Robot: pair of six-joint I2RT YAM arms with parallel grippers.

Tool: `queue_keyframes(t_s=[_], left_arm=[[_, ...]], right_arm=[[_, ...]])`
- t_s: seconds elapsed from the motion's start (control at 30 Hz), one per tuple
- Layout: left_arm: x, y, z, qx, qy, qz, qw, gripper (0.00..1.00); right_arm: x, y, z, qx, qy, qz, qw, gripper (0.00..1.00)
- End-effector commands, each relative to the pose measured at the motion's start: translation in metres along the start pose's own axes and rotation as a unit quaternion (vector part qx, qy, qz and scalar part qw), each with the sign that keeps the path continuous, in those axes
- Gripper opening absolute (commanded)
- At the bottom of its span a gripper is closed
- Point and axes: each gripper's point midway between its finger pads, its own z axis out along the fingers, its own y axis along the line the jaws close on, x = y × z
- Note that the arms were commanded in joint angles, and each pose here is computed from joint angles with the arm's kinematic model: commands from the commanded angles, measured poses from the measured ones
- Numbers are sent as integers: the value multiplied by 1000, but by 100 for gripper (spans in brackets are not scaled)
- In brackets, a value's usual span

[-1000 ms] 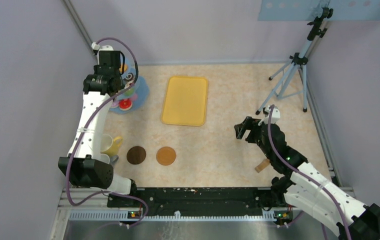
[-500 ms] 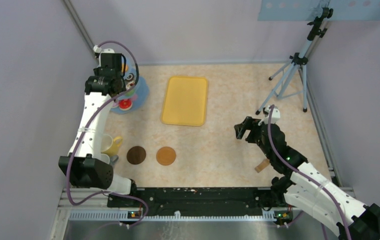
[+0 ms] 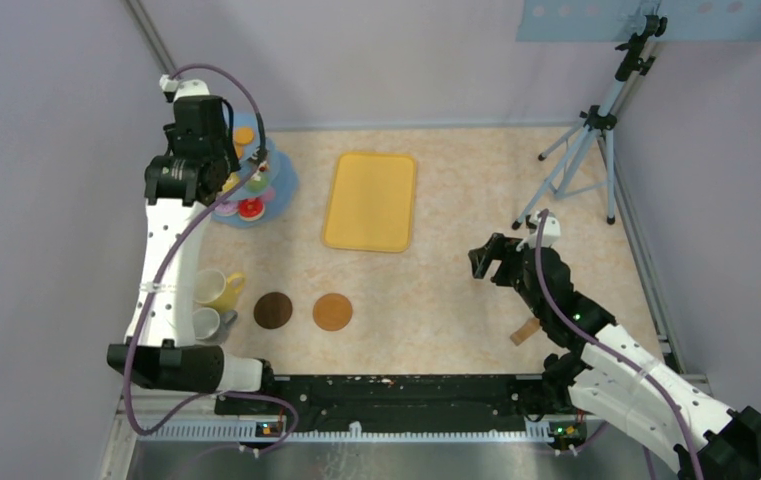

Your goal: Serve the afternoon tea

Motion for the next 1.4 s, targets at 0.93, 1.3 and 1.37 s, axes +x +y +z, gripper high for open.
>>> queue_keyframes(t_s=[0.93, 1.3, 1.37], left_arm=[[172, -240, -33, 325, 42, -12, 945, 52], [229, -282, 22, 316, 50, -10, 947, 60], [236, -283, 27, 310, 44, -2, 950, 65]], right_arm=[[-17, 1, -4, 11, -16, 17, 1000, 82], [-11, 0, -5, 11, -10, 25, 1000, 82], [-9, -1, -4, 13, -8, 25, 1000, 82]])
